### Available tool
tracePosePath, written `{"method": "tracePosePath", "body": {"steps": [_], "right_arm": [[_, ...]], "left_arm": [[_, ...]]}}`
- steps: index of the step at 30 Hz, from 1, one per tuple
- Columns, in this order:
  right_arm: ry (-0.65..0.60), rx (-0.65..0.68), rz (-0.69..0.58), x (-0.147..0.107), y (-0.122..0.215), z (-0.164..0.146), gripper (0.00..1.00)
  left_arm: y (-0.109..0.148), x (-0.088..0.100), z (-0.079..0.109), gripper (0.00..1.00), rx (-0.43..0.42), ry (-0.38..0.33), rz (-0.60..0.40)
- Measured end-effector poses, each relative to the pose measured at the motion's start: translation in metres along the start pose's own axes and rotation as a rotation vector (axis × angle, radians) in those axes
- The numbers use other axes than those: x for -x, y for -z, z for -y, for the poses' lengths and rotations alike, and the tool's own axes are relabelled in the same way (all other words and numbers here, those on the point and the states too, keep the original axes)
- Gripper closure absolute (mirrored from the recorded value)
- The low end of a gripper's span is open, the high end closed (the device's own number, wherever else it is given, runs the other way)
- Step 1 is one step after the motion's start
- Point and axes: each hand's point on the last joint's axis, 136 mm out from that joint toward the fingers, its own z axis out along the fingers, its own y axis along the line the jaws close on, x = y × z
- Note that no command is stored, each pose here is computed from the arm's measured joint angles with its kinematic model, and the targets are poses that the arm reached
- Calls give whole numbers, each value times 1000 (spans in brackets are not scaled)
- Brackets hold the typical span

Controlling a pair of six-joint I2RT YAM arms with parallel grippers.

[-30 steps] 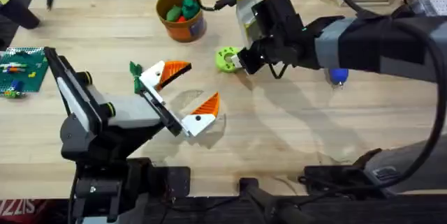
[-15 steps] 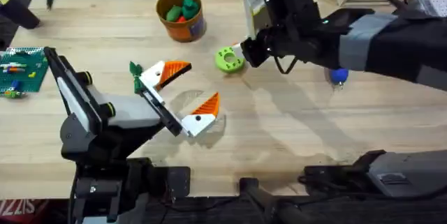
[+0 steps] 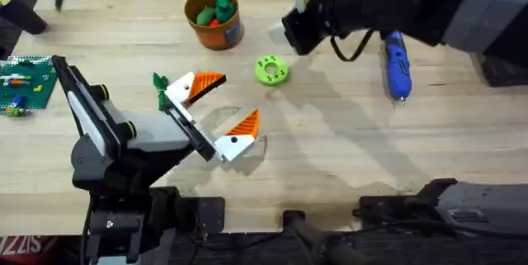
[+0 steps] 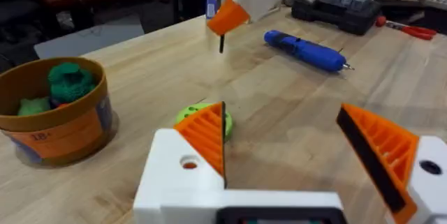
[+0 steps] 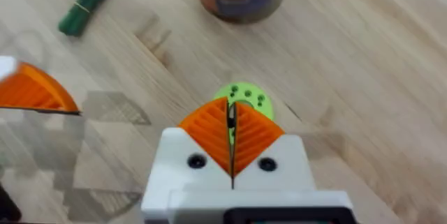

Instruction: Pick up the gripper from the table and insert it into the empty holder that is missing its gripper. Then pick up a screw, insert it into the mounting hole, and use the screwdriver to tighten it. Finally, clean up the table by picking up the vegetable and placing it into the bucket.

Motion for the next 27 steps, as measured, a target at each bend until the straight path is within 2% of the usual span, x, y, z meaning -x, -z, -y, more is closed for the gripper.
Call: {"method": "tracePosePath", "body": {"steps": [9,20,27], "right_arm": [[93,51,82,43,22,-31,995],[175,115,136,72,45,-72,995],[241,189,158,77,53,-116,995]], "left_arm": [[0,0,0,16,0,0,0],[0,0,0,16,0,0,0],[0,0,0,16,0,0,0]]}}
